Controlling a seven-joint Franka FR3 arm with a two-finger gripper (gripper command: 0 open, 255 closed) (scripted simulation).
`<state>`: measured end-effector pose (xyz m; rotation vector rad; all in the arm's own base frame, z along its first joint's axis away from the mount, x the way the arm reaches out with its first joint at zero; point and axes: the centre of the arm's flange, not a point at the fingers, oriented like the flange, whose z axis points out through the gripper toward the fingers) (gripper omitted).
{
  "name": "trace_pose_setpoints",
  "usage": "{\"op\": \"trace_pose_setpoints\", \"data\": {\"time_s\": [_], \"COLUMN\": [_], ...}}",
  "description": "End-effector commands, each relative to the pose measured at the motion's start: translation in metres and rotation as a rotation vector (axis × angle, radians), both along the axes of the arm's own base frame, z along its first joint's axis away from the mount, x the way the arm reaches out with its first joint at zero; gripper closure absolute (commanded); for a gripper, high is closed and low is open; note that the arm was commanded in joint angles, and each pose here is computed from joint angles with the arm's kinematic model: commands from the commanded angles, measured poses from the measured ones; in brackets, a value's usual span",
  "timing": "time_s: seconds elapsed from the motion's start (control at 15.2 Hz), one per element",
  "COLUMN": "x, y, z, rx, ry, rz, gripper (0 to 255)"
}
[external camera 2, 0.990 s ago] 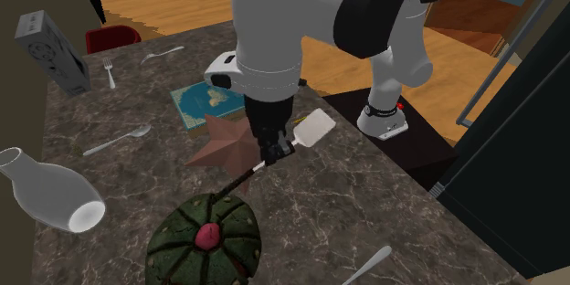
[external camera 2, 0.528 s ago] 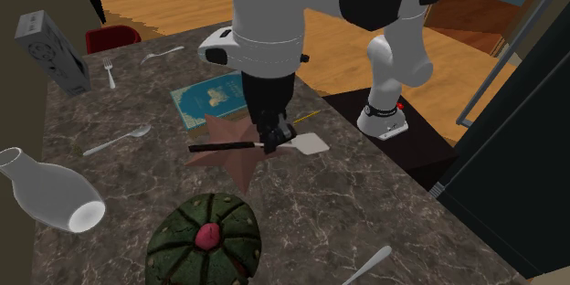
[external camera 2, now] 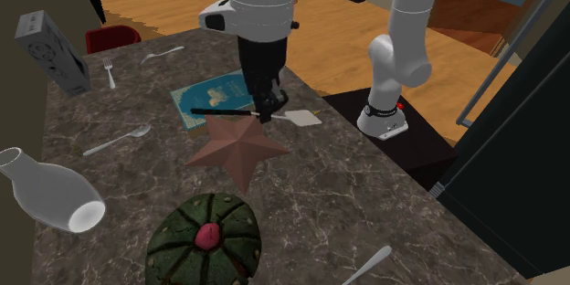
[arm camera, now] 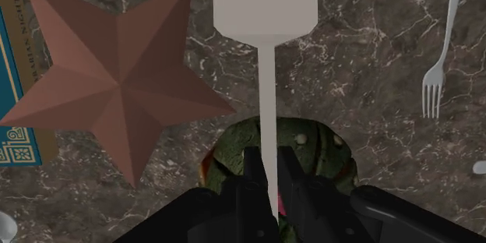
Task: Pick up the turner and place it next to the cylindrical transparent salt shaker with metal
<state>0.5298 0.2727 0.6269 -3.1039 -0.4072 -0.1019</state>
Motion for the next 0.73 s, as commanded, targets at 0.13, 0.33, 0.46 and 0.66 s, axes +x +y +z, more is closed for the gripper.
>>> {"op": "trace_pose_setpoints", "data": {"time_s": [0.13, 0.33, 0.46, 0.66], "x": [-0.008, -0.013, -0.017, -0.022], "y": [-0.053, -0.092, -0.118, -0.158], "z": [-0.001, -0.001, -0.001, -0.001], "rx": [0.000, 0.000, 0.000, 0.000], "ry": [0.000, 0.000, 0.000, 0.000], "rz": [0.000, 0.000, 0.000, 0.000], "gripper": [255, 255, 255, 255]}}
